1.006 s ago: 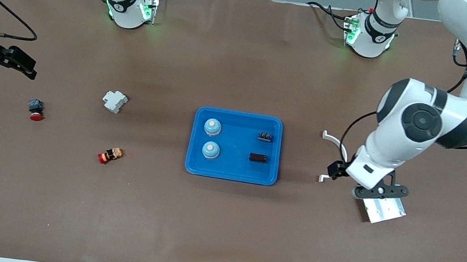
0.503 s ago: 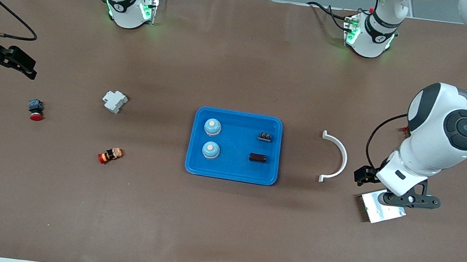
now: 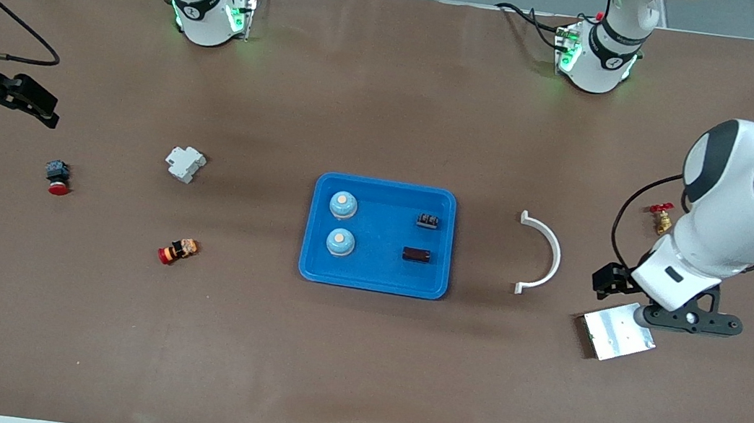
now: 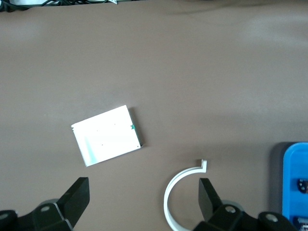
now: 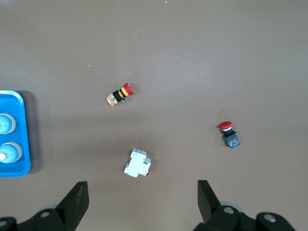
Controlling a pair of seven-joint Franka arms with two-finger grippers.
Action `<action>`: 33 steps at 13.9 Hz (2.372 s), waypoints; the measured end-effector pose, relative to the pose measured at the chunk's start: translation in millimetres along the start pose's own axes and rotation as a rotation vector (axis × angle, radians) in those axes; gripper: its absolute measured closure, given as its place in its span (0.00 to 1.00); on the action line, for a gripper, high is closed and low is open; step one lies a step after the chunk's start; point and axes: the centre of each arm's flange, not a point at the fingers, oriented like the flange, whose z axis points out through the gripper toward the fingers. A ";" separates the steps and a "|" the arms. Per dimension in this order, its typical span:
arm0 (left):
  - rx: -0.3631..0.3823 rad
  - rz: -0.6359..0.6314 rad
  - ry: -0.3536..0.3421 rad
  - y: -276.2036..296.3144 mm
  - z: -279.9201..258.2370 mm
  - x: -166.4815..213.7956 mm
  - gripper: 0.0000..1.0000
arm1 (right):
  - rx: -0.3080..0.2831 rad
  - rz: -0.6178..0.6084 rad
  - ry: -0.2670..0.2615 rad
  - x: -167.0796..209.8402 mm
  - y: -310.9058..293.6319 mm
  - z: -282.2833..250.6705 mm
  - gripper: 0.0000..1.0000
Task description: Place electrolytic capacitor and blue bell in tray
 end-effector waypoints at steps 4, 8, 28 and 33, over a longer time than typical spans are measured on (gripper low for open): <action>-0.025 0.004 -0.002 -6.4 -35.9 -8.6 0.00 | 0.000 0.000 -0.005 -0.5 0.2 0.5 0.00; -0.057 0.052 -0.018 -46.4 -81.7 -23.7 0.00 | 0.000 0.001 -0.007 -0.8 0.7 0.5 0.00; -0.071 0.064 -0.112 -52.6 -158.4 -75.7 0.00 | 0.000 0.000 -0.004 -1.7 -0.1 -2.3 0.00; -0.052 0.067 -0.106 -54.9 -161.1 -76.3 0.00 | 0.000 0.000 -0.009 -2.7 0.3 -2.9 0.00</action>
